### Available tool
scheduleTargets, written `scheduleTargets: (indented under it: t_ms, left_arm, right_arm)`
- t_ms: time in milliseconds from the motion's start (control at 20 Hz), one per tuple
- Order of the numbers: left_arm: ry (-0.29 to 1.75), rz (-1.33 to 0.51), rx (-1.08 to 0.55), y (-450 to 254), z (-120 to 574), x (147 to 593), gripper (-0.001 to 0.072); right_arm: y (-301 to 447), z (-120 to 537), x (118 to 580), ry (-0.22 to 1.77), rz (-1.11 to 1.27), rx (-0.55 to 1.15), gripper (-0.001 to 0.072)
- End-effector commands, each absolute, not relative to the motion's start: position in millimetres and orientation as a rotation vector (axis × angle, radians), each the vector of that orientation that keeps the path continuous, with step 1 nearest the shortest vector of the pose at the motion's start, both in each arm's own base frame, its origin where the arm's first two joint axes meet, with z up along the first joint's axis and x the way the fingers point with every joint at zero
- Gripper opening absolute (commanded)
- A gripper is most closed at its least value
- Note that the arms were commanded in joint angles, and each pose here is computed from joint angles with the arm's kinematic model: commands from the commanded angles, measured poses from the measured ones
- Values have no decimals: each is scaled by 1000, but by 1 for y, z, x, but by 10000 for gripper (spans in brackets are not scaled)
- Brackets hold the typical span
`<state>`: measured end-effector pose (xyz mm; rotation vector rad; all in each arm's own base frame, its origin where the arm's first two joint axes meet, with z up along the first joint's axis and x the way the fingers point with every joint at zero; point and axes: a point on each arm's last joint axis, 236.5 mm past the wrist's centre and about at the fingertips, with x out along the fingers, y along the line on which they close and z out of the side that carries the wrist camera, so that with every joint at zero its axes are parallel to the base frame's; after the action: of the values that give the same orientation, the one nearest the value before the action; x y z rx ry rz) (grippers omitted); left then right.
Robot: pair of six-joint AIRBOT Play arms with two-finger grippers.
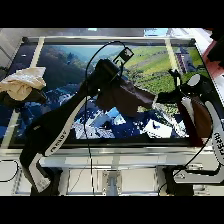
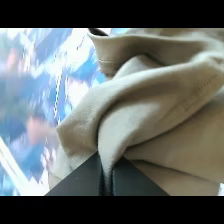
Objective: Fold the shirts.
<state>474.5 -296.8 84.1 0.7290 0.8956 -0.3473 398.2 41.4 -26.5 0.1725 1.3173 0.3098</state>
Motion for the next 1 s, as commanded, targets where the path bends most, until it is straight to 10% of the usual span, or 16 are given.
scheduleTargets:
  t_ms: [0,950]
  left_arm:
    - [1008,-297,734,-267,68,465,15]
    - [1020,-326,722,-273,60,462,15]
  right_arm:
    - [90,-46,400,1268,362,305,392]
    - [202,-102,393,1249,444,361,391]
